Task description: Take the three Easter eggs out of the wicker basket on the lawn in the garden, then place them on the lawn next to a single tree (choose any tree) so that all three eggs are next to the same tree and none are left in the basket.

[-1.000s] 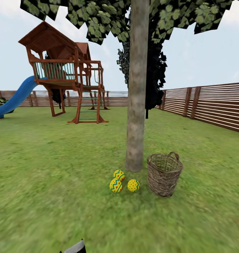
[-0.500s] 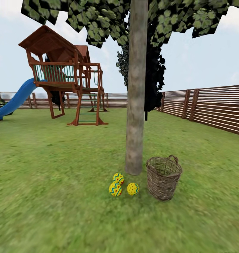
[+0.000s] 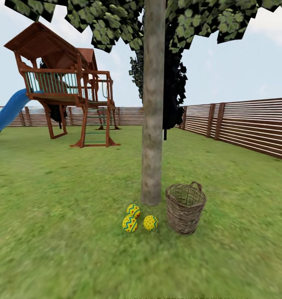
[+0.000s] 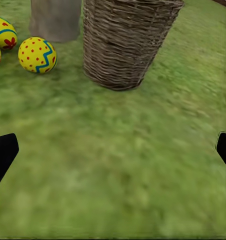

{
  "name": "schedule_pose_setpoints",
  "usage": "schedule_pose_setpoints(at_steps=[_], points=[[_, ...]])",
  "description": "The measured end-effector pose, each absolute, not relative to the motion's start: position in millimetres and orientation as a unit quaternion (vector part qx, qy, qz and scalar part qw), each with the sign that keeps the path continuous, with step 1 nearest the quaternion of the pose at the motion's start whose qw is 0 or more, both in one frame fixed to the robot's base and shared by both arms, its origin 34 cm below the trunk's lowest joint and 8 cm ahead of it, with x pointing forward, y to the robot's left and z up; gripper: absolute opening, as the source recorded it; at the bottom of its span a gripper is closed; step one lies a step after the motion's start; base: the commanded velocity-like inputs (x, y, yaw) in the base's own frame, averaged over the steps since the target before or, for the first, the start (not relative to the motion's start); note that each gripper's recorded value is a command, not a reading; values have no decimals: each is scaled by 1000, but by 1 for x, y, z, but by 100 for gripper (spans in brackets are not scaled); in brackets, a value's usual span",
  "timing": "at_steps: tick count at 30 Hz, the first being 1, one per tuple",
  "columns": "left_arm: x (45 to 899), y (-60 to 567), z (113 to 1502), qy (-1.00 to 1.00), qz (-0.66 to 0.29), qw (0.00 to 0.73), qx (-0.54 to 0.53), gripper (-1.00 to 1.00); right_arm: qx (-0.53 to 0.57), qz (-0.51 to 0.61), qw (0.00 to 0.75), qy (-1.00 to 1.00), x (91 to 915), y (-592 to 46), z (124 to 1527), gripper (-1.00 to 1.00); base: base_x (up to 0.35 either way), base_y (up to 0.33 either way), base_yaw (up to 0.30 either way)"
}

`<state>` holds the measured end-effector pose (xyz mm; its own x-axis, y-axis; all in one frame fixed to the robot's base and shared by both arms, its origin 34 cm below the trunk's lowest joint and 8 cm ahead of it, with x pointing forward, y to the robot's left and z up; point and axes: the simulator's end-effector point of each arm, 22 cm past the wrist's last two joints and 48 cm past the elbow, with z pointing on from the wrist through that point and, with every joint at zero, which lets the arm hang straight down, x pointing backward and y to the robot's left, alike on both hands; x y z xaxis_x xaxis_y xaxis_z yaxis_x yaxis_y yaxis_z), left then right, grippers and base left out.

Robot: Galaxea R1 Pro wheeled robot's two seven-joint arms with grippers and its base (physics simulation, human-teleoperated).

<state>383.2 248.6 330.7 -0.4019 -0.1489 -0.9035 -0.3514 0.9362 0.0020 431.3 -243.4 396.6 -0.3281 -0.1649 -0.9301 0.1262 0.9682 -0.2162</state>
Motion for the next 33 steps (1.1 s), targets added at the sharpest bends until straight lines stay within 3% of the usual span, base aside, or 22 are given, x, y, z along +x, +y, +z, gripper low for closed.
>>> schedule_pose_setpoints(at_steps=[17, 24, 33], points=[[365, 267, 318, 841, 113, 509, -146, 100, -19, -131, 556, 820, 420, -247, 377, 100, 0, 0, -69], [323, 254, 303, 859, 97, 496, -81, 100, -27, -139, 538, 831, 416, -252, 362, 100, 0, 0, -62], [308, 295, 297, 863, 131, 481, -87, 100, -27, -137, 527, 838, 411, -245, 353, 100, 0, 0, -62]])
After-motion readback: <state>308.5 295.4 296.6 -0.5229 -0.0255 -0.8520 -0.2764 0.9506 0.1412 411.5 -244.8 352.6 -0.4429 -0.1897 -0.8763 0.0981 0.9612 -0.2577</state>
